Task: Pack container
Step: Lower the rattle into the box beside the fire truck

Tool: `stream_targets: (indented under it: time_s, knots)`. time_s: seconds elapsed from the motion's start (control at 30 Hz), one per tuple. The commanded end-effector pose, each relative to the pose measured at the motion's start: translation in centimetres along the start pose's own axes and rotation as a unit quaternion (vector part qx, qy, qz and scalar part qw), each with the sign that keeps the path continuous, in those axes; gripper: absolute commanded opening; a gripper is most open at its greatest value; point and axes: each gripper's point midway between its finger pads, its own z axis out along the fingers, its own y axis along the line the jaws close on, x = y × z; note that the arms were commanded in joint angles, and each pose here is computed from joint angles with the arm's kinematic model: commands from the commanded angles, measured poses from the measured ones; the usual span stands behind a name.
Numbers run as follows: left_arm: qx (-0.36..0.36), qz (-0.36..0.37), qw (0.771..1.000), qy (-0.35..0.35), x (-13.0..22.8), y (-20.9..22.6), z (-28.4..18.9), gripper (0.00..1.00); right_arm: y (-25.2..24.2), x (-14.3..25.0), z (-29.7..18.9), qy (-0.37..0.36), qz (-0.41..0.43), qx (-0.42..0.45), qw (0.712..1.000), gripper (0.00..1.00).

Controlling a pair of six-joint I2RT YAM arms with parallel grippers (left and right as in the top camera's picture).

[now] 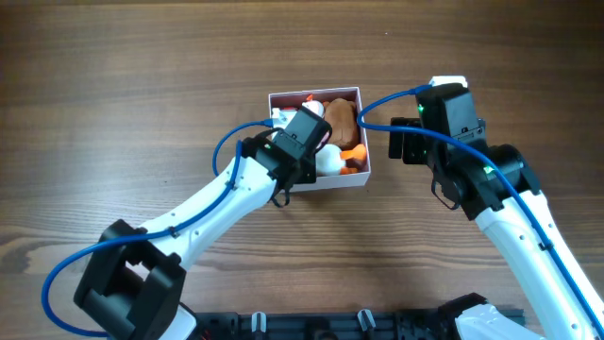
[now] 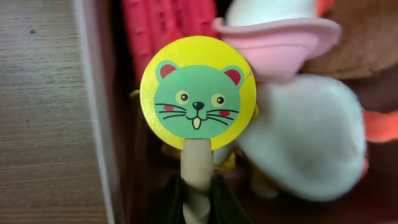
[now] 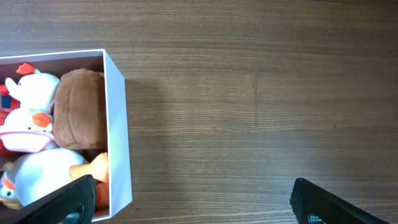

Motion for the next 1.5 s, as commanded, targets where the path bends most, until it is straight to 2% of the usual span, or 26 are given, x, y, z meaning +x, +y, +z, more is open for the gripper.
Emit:
stream_targets:
  time_s: [0.0,0.1,0.37,0.4,0.43,0.47,0.53,0.67,0.73,0.8,0.87,0.97,1.03,1.47]
  knots:
    - [0.026,0.094,0.995,0.007,1.2,-2.4,-0.1,0.04,-0.2,-0.9,-0.6,-0.014,0.012,0.0,1.0,1.0]
    - [0.032,0.122,0.992,0.002,1.3,-3.1,-0.2,0.04,-0.2,-0.9,-0.6,-0.014,0.012,0.0,1.0,0.99]
    - [0.032,0.122,0.992,0.002,1.4,-3.1,-0.2,0.04,-0.2,-0.9,-0.6,-0.014,0.012,0.0,1.0,1.0]
    - [0.032,0.122,0.992,0.003,1.4,-3.1,-0.2,0.12,-0.2,-0.9,-0.6,-0.014,0.012,0.0,1.0,0.99]
    - [0.032,0.123,0.992,0.002,1.4,-3.1,-0.2,0.34,-0.2,-0.9,-0.6,-0.014,0.012,0.0,1.0,0.99]
    - [0.032,0.124,0.992,0.002,1.4,-3.1,-0.2,0.47,-0.2,-0.9,-0.6,-0.014,0.012,0.0,1.0,1.0]
    - [0.031,0.139,0.99,0.001,1.3,-3.1,-0.2,0.58,-0.2,-0.9,-0.6,-0.014,0.012,0.0,1.0,0.99]
    - [0.019,0.144,0.989,-0.014,0.7,-2.6,-0.5,0.64,-0.2,-0.9,-0.6,-0.014,0.012,0.0,1.0,1.0]
    - [0.023,0.142,0.989,-0.021,0.4,-2.8,-0.8,0.64,-0.2,-0.9,-0.6,-0.014,0.012,0.0,1.0,0.99]
    - [0.03,0.14,0.989,-0.032,-0.1,-3.1,-1.1,0.59,-0.2,-0.9,-0.6,-0.014,0.012,0.0,1.0,0.99]
    - [0.037,0.137,0.989,-0.045,-0.6,-3.4,-1.5,0.48,-0.2,-0.9,-0.6,-0.014,0.012,0.0,1.0,1.0]
    - [0.055,0.131,0.987,-0.075,-2.0,-4.4,-1.9,0.15,-0.2,-0.9,-0.6,-0.014,0.012,0.0,1.0,0.99]
    - [0.059,0.127,0.986,-0.089,-2.6,-4.7,-2.0,0.04,-0.2,-0.9,-0.6,-0.014,0.012,0.0,1.0,0.99]
    - [-0.04,0.11,0.982,-0.149,-5.3,-2.4,0.1,0.04,-0.2,-0.9,-0.6,-0.014,0.012,0.0,1.0,1.0]
